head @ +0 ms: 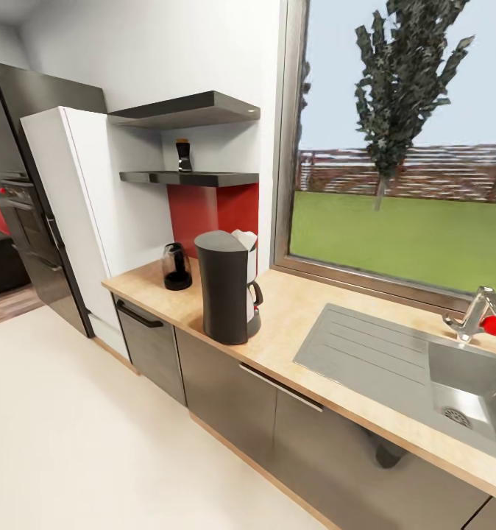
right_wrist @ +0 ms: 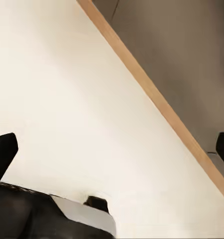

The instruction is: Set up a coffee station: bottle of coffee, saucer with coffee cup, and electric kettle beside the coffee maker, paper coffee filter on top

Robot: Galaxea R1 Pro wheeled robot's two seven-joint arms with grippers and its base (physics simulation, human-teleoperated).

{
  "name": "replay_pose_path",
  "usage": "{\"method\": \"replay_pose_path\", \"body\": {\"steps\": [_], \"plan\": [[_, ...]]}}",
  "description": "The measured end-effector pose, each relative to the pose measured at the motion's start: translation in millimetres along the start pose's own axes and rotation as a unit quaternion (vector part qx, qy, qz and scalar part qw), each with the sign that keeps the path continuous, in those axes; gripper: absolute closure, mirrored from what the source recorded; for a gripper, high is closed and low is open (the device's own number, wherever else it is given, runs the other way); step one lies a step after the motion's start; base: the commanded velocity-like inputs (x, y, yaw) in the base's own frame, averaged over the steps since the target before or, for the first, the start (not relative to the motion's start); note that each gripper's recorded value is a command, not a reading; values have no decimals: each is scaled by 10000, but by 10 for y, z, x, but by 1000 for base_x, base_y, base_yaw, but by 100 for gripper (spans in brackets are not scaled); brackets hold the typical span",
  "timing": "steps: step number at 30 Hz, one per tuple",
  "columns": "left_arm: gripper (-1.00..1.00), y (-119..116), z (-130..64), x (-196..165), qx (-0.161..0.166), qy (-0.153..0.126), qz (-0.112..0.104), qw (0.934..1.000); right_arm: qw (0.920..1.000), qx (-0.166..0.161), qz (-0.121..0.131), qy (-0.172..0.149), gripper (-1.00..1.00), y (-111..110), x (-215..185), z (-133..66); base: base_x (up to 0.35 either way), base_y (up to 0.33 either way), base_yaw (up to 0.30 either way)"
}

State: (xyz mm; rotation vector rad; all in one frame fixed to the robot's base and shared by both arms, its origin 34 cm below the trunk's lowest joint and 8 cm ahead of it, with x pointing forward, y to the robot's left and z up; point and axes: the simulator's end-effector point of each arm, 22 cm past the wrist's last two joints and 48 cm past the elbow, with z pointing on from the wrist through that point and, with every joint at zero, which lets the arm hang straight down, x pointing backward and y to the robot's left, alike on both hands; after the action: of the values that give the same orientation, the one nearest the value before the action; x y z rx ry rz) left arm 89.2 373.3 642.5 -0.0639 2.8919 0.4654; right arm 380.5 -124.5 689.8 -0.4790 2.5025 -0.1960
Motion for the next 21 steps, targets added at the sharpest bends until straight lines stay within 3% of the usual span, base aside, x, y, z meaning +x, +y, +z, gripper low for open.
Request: {"method": "replay_pose_path", "body": {"steps": [2, 5, 13, 16, 21], "plan": [[-100, -78, -10, -17, 51, -20, -25, 10000, 9947, -420, 540, 767, -100, 201, 320, -32, 0, 0, 0], [-100, -168, -23, -32, 108, -34, -51, 9999, 9882, -559, 932, 1076, -100, 286, 442, -64, 0, 0, 0], [-100, -161, -20, -40, 112, -44, -19, 9999, 9823, -552, 1182, 1346, -100, 302, 632, -98, 0, 0, -8], [-100, -141, -18, -22, 102, -24, -3, 9999, 9698, -550, 1741, 1615, -100, 351, 767, -138, 0, 34, -11], [-100, -129, -13, -37, 90, -44, -11, 9999, 9695, -556, 1772, 1597, -100, 351, 759, -137, 0, 249, -177]]}}
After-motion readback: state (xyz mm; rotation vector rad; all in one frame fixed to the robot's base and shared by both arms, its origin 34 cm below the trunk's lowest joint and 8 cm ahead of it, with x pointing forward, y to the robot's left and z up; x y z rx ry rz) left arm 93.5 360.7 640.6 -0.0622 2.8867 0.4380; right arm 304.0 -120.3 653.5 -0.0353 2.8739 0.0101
